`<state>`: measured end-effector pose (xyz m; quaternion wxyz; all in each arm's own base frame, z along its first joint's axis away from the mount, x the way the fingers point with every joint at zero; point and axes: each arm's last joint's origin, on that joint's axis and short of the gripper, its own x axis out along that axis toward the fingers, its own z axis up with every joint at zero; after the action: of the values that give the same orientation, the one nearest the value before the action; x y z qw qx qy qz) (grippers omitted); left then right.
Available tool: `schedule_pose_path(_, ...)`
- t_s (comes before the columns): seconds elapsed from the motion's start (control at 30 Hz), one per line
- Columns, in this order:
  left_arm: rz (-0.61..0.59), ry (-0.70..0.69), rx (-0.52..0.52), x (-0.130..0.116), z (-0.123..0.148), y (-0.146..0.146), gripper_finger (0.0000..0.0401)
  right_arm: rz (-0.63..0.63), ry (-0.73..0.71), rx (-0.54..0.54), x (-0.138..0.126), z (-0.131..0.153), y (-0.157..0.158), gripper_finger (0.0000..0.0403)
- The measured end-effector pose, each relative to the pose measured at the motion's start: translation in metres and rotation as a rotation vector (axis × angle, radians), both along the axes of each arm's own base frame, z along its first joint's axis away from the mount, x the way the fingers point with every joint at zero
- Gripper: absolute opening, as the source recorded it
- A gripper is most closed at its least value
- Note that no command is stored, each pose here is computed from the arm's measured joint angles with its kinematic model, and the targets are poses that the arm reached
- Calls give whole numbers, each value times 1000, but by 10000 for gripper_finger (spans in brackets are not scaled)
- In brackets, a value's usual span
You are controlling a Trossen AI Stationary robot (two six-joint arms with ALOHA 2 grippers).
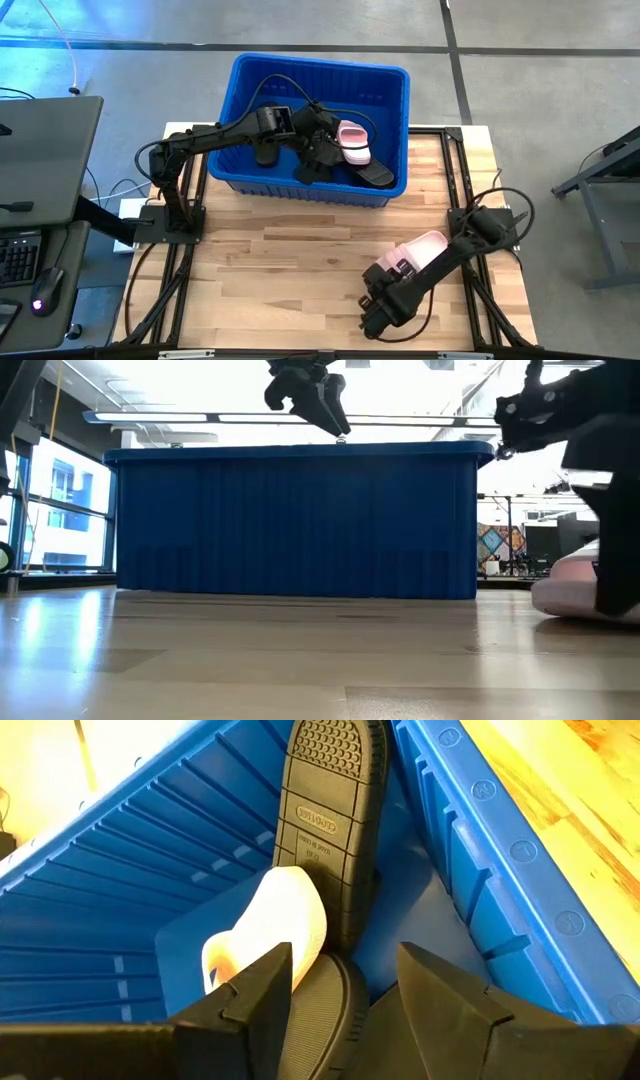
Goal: Pick and place slides into bin
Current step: Put the white slide into the blue bin
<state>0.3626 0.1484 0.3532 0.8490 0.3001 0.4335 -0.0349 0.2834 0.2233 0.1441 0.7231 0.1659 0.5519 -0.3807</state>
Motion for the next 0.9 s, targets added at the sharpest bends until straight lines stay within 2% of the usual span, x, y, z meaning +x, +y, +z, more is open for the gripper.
schedule_pose_path(0.1, 0, -2, 1, 0, 0, 0, 172, 10, -1, -64, -1, -2, -3, 129)
schedule_pose_path(0.23, 0, 0, 0, 0, 0, 0, 172, 6, 29, -95, -2, -1, -8, 114)
schedule_pose_path(0.5, 0, -1, 0, 0, 0, 0, 172, -9, 74, -97, -2, -13, -7, 79)
schedule_pose_path(0.67, 1, -1, -1, 0, 0, 0, 172, -3, 70, -115, -1, -18, -5, 30)
schedule_pose_path(0.73, -2, -1, -5, 0, 0, 0, 172, 4, 61, -126, -1, -16, -4, 11)
schedule_pose_path(0.9, -60, -12, -76, -10, 9, -7, 172, 9, 68, -141, 4, 2, 2, 7)
